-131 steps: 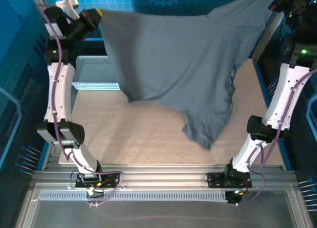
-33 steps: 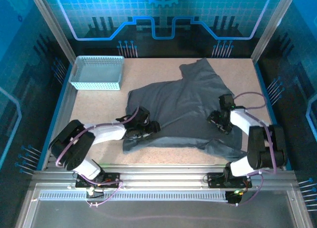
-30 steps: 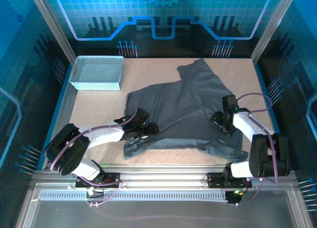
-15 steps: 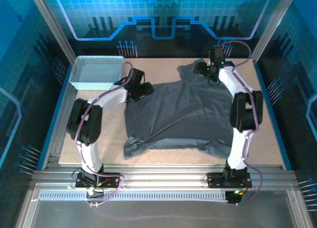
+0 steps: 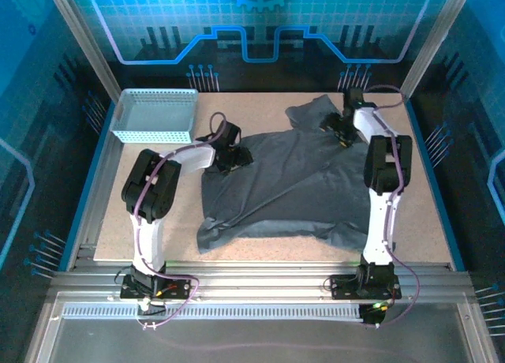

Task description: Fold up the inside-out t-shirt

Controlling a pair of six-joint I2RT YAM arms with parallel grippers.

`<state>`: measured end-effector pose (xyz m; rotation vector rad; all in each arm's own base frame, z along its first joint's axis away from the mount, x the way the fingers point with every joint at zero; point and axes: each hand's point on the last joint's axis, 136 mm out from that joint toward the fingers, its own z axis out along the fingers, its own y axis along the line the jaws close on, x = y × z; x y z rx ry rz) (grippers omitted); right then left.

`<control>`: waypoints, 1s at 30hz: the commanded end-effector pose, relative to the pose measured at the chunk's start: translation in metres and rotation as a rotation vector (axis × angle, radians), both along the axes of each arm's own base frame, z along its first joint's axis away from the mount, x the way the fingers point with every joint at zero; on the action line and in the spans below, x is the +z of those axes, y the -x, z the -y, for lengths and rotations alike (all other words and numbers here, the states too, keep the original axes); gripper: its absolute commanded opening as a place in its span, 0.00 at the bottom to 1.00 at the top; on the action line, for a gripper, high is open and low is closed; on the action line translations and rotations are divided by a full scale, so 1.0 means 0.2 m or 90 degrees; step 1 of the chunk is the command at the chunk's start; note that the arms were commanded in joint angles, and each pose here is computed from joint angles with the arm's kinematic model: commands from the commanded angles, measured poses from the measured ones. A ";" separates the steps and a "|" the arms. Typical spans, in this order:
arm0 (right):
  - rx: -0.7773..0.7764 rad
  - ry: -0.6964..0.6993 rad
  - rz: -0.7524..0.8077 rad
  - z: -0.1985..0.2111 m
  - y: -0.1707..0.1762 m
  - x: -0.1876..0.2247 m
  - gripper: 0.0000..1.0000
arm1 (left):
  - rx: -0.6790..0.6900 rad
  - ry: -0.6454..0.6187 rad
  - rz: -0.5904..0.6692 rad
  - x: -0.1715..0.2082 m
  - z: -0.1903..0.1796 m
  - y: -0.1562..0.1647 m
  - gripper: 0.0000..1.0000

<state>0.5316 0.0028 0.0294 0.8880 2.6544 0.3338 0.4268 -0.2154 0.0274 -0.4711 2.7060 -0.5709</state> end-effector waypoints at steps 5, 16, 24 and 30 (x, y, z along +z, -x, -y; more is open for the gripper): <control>-0.117 -0.019 -0.029 0.27 0.29 -0.04 0.82 | -0.114 0.026 -0.028 0.10 0.27 0.35 0.63; -0.034 0.055 0.041 0.17 0.32 0.25 0.83 | -0.005 -0.186 -0.002 0.34 -0.16 -0.03 0.62; 0.004 0.068 0.056 0.08 0.36 0.30 0.83 | -0.007 -0.226 -0.065 0.18 -0.27 -0.17 0.56; 0.014 0.066 0.054 0.04 0.37 0.30 0.83 | -0.024 -0.242 -0.092 0.09 -0.28 -0.17 0.49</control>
